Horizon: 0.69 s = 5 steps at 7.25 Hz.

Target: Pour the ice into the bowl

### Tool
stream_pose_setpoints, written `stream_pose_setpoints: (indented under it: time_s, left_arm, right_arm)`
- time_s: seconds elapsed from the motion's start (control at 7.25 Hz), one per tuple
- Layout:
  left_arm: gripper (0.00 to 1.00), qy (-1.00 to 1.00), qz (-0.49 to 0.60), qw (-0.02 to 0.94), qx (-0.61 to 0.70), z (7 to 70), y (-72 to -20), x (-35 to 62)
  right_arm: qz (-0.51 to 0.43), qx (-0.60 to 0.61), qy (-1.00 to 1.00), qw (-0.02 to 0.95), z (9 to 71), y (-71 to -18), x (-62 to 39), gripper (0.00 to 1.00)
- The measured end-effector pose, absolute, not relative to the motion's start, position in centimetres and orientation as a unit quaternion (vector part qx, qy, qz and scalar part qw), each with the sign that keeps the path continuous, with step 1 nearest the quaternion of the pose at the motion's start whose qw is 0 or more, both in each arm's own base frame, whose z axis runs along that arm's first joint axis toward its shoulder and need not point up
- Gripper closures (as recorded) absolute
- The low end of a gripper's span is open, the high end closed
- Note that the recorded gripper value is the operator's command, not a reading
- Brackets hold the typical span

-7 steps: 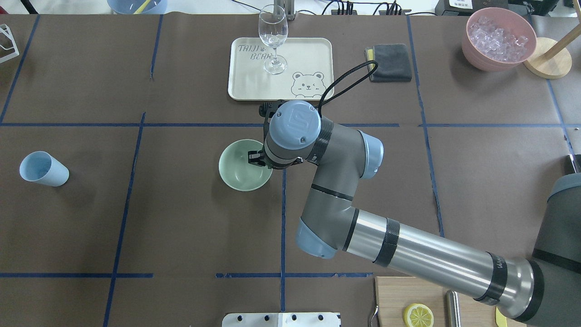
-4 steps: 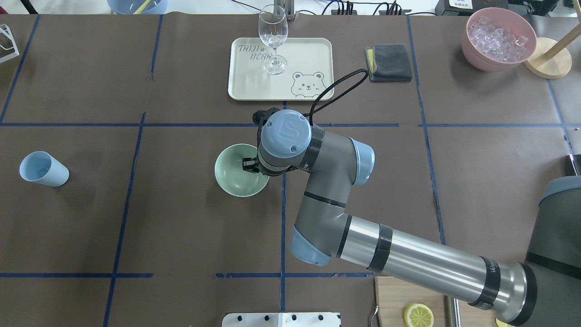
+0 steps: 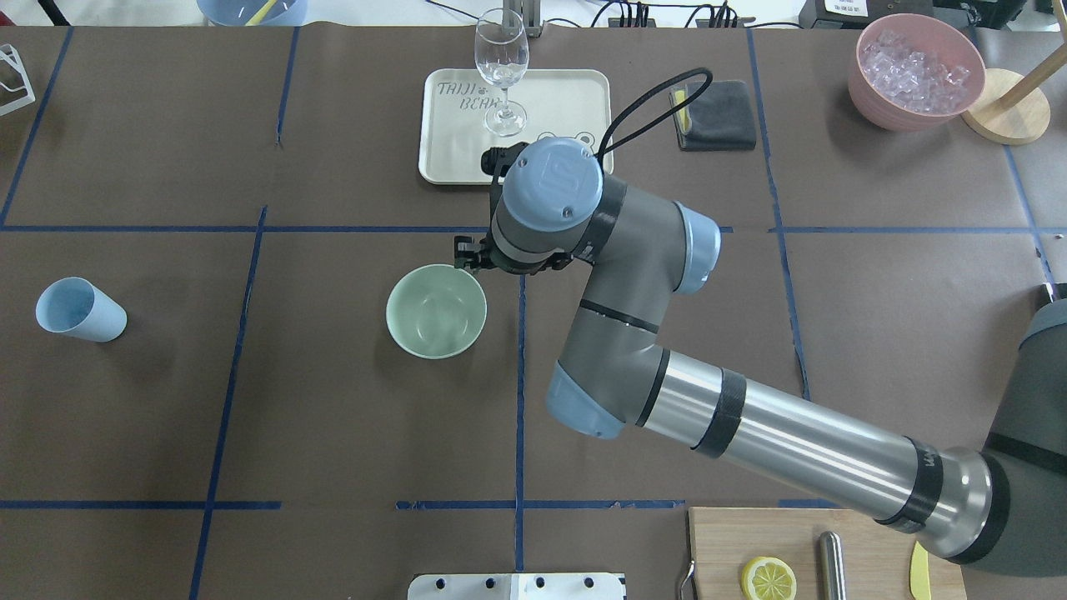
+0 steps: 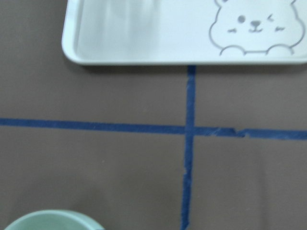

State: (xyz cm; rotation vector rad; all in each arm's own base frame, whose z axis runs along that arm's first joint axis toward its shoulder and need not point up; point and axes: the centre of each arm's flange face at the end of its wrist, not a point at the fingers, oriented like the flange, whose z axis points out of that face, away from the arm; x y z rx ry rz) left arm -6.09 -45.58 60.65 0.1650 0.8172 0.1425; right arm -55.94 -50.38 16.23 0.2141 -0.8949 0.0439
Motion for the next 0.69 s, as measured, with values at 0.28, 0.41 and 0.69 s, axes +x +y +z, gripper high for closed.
stream_pose_setpoints:
  time_s: [0.28,0.41,0.69]
  left_arm:
    - [0.00,0.391,0.088,0.907,0.126,59.4,-46.2,-6.1]
    - [0.00,0.389,0.099,0.904,0.150,58.9,-46.4,-6.1]
    - [0.00,0.384,0.118,0.895,0.194,58.0,-46.7,-6.1]
  right_arm:
    - [-0.029,0.109,-0.389,0.914,18.4,-55.0,-45.6,0.00]
    - [-0.071,0.109,-0.385,0.913,21.4,-57.5,-39.5,0.00]
    - [-0.156,0.129,-0.369,0.907,29.8,-61.9,-26.3,0.00]
